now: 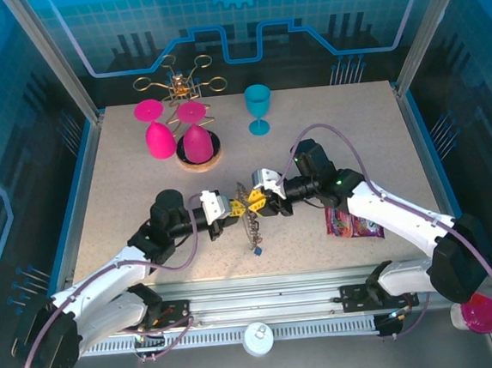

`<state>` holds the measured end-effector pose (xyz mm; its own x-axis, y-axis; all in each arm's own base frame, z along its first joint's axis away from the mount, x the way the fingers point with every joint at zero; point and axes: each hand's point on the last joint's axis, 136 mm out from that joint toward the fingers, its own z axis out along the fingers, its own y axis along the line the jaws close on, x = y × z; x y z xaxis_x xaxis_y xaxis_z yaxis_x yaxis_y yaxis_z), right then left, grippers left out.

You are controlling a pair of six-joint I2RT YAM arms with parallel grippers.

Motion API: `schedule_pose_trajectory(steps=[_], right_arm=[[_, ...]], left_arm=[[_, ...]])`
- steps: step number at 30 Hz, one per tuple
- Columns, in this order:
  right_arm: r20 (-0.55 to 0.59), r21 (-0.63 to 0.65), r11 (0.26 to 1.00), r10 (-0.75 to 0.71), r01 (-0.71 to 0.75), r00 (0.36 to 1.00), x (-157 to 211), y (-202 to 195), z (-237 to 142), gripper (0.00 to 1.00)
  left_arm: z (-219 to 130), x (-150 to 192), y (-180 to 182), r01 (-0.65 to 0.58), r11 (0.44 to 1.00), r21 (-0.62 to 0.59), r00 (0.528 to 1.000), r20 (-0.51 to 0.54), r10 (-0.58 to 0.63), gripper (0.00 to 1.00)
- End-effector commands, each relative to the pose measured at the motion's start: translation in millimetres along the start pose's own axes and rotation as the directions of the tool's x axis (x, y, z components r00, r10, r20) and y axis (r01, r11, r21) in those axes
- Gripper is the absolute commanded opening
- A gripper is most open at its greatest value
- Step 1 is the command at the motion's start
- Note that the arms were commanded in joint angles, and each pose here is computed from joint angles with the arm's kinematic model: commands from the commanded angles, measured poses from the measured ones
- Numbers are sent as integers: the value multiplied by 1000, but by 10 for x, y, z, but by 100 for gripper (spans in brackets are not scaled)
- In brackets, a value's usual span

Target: Put the keys on the keyring

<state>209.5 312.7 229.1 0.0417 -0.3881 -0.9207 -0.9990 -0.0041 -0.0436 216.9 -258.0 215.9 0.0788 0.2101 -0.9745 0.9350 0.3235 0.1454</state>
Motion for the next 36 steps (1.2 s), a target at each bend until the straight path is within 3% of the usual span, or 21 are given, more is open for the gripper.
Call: schedule_pose_trajectory(steps=[1,6,15,28,31,34,36], right_arm=[[72,-34,999,-12,14,997,-124,20,-3,20],[51,-39,999,-5,7,999,-54,1,36,11],[9,-22,1000,7,-7,1000,84,-60,92,22],[0,-21,1000,18,-18,1000,149,-58,28,19],[-17,-32,999,21,-21,1000,183,-60,56,14],[-35,-44,999,17,-18,999,200,-60,91,0],[-42,-53,999,11,-14,999,181,-50,93,0]], left_arm=[[-12,-207,-36,-38,999,25,995,88,36,0],[-5,-234,-45,-33,999,35,994,106,29,0],[-3,-287,-63,-23,998,51,990,141,16,0],[-4,-289,-86,-29,998,61,989,146,20,0],[-4,-311,-77,-33,998,60,987,156,23,0],[3,-324,-82,-35,997,64,986,165,24,0],[6,-325,-71,-34,998,61,986,164,23,0]])
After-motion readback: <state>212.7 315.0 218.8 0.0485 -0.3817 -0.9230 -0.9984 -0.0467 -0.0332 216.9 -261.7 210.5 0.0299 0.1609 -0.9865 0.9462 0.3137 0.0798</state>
